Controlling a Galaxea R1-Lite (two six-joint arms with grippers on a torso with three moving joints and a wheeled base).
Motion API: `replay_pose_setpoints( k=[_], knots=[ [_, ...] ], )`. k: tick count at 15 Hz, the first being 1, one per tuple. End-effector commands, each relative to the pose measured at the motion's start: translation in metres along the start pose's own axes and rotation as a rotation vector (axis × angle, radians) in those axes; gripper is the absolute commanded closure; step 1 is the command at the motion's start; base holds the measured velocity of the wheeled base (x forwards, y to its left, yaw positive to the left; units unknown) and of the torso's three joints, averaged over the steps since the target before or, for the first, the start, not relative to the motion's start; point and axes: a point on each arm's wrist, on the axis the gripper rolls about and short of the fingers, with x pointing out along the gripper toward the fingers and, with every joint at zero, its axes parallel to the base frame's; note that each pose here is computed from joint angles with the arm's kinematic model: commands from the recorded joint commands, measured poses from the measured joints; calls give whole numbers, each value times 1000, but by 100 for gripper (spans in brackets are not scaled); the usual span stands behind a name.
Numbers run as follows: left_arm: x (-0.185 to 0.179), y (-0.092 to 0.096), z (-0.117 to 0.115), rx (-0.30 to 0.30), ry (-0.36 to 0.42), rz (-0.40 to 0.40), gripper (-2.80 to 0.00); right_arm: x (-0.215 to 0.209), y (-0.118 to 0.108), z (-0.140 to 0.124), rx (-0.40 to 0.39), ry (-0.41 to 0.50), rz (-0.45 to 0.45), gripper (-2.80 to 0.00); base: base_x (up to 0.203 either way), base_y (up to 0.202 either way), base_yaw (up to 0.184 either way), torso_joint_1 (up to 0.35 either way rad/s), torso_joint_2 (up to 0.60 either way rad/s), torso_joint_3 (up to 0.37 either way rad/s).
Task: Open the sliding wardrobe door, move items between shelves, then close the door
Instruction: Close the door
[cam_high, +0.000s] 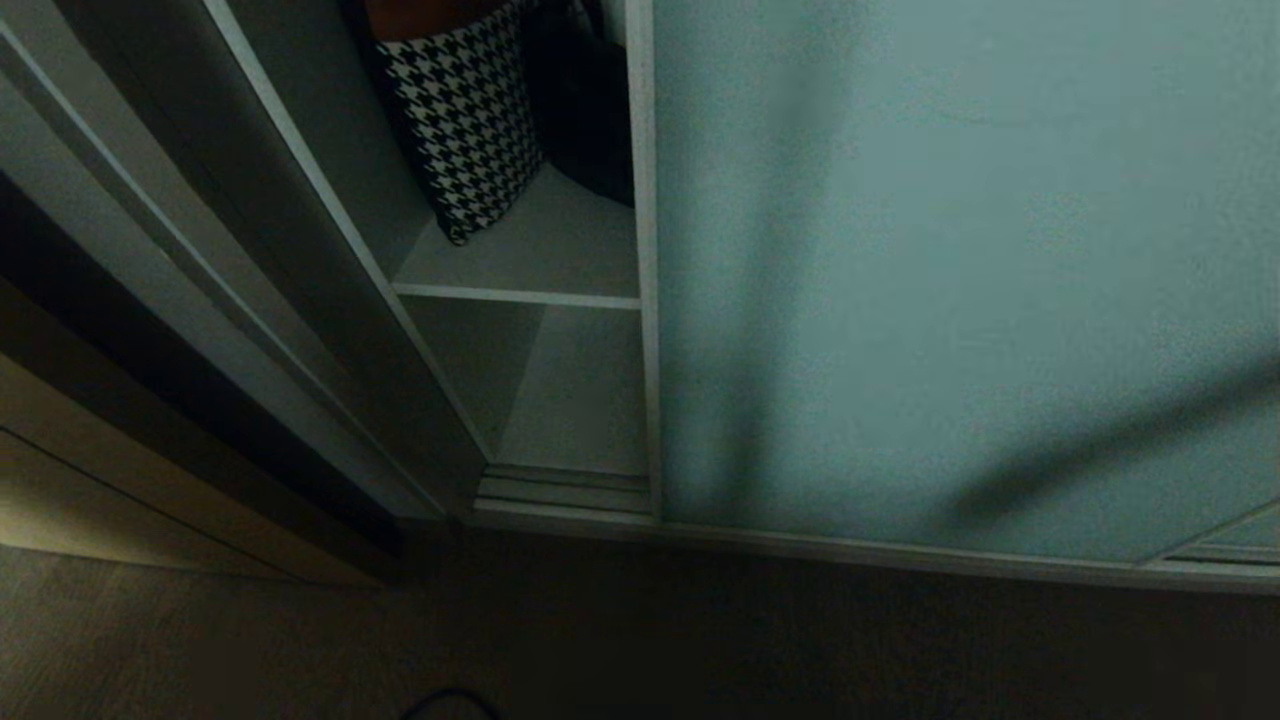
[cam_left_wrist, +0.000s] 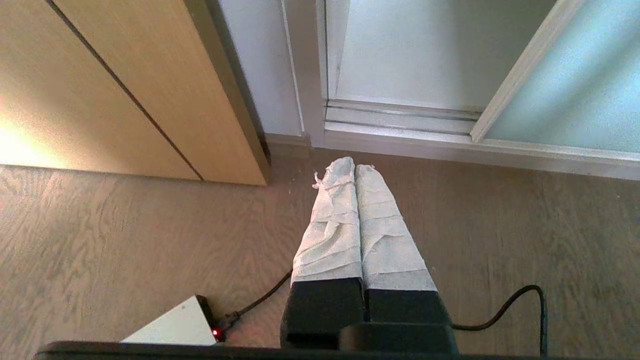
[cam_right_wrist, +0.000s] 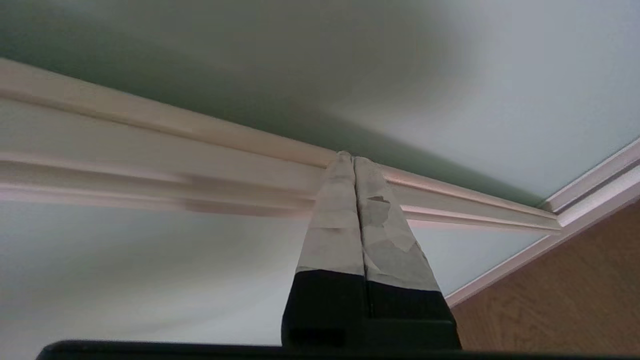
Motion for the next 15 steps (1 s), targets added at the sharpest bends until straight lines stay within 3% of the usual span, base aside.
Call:
replay_pose_setpoints(
  k=[1, 15],
  knots=[
    [0, 0, 0, 0, 1, 0, 0, 3, 0, -2, 6, 10, 6, 0, 0, 0, 0, 0, 0, 0],
    [0, 0, 0, 0, 2, 0, 0, 8, 5, -11, 20, 38, 18, 0, 0, 0, 0, 0, 0, 0]
  ],
)
